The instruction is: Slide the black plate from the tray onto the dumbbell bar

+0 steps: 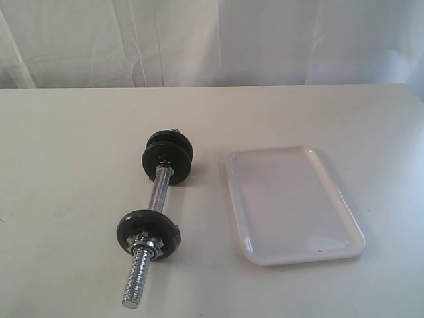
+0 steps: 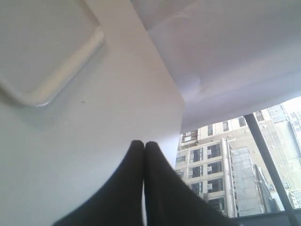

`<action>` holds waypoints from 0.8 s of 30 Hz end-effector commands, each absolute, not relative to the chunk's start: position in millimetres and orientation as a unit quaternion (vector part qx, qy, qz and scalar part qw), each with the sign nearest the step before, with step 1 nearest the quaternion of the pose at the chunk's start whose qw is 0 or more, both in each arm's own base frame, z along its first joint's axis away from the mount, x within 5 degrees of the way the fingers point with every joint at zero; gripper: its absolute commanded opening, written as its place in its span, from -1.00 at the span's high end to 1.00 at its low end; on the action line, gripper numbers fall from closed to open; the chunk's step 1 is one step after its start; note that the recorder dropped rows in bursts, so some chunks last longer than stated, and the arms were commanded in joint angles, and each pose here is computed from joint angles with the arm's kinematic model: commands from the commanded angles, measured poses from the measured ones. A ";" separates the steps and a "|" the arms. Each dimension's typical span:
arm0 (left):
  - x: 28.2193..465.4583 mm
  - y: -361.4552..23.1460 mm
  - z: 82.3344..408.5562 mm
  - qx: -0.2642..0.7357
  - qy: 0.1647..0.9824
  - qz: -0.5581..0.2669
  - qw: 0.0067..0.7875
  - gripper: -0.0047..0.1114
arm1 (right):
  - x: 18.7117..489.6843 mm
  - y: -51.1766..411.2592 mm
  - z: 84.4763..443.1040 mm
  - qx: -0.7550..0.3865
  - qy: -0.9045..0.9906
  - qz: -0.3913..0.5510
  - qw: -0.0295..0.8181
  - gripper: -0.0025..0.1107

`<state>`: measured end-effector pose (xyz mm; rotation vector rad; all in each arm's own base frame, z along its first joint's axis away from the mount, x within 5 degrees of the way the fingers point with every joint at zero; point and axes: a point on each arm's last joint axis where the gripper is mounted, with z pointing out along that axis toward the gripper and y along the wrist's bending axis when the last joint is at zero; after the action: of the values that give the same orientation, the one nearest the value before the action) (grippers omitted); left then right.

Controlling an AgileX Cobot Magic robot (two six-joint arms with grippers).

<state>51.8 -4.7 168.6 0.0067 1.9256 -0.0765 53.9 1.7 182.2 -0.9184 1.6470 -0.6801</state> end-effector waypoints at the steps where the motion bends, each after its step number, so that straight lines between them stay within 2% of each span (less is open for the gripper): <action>1: 51.8 -5.2 167.2 0.005 0.820 -0.037 0.571 0.92 | 53.6 -0.2 182.8 -0.378 0.693 -0.299 0.536 0.96; 16: 51.8 -5.2 167.2 0.005 0.820 -0.037 0.571 0.92 | 53.6 -0.1 182.8 -0.367 0.699 -0.290 0.541 0.96; 18: 51.8 -5.2 167.2 0.005 0.820 -0.037 0.571 0.92 | 53.6 -0.1 182.8 -0.309 0.726 -0.245 0.562 0.96; 24: 51.8 -5.2 167.2 0.005 0.820 -0.037 0.571 0.92 | 53.6 -0.1 182.8 0.003 0.790 -0.003 0.614 0.96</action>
<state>51.8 -4.7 168.6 0.0067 1.9256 -0.0765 53.9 0.2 182.2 -0.3170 1.8103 -0.2472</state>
